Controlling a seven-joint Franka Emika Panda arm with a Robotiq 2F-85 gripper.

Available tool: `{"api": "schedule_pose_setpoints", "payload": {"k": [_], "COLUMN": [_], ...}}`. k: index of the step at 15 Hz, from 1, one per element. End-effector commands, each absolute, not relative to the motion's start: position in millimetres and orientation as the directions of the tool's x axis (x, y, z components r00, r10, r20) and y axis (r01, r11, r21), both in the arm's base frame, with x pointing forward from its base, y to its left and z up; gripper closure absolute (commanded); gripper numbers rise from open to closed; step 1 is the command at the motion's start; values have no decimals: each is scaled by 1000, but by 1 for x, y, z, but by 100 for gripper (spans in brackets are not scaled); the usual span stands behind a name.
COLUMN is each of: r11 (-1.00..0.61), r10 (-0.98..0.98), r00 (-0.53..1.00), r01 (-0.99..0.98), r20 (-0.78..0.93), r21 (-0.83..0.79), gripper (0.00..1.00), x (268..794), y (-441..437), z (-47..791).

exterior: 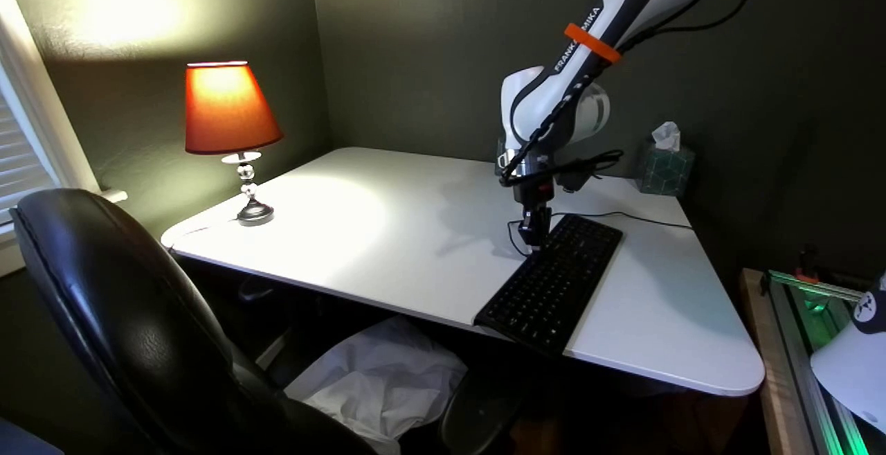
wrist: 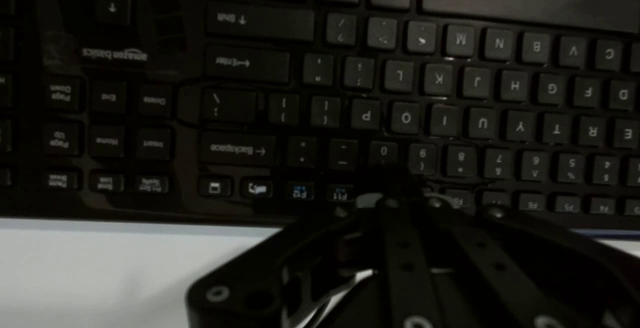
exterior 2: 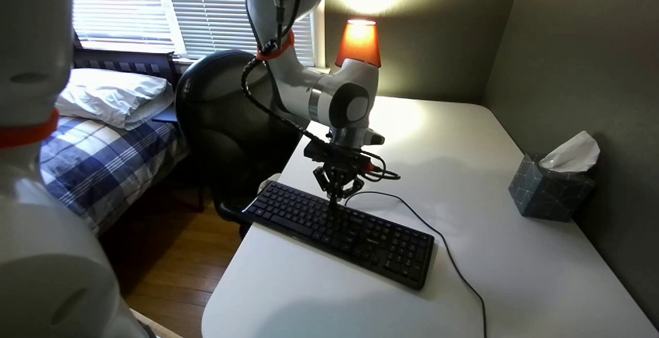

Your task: Press the button on the keyboard

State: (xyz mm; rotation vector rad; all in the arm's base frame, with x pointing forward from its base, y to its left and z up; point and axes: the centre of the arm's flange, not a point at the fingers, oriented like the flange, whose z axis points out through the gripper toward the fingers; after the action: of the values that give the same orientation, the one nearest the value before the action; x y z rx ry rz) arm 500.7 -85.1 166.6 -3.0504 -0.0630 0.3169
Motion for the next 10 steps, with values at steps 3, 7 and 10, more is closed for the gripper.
{"api": "schedule_pose_setpoints", "payload": {"k": [3,7,10], "r11": [-995,-995,-995], "r10": [45,46,46], "r00": [974,974,975], "r01": [25,26,26], "r20": [-222,-221,-216], "r21": [-94,-95,-95], "gripper": [100,100,100], "x": [507,506,505], "y": [-85,-85,-85], "z": [159,160,162]}}
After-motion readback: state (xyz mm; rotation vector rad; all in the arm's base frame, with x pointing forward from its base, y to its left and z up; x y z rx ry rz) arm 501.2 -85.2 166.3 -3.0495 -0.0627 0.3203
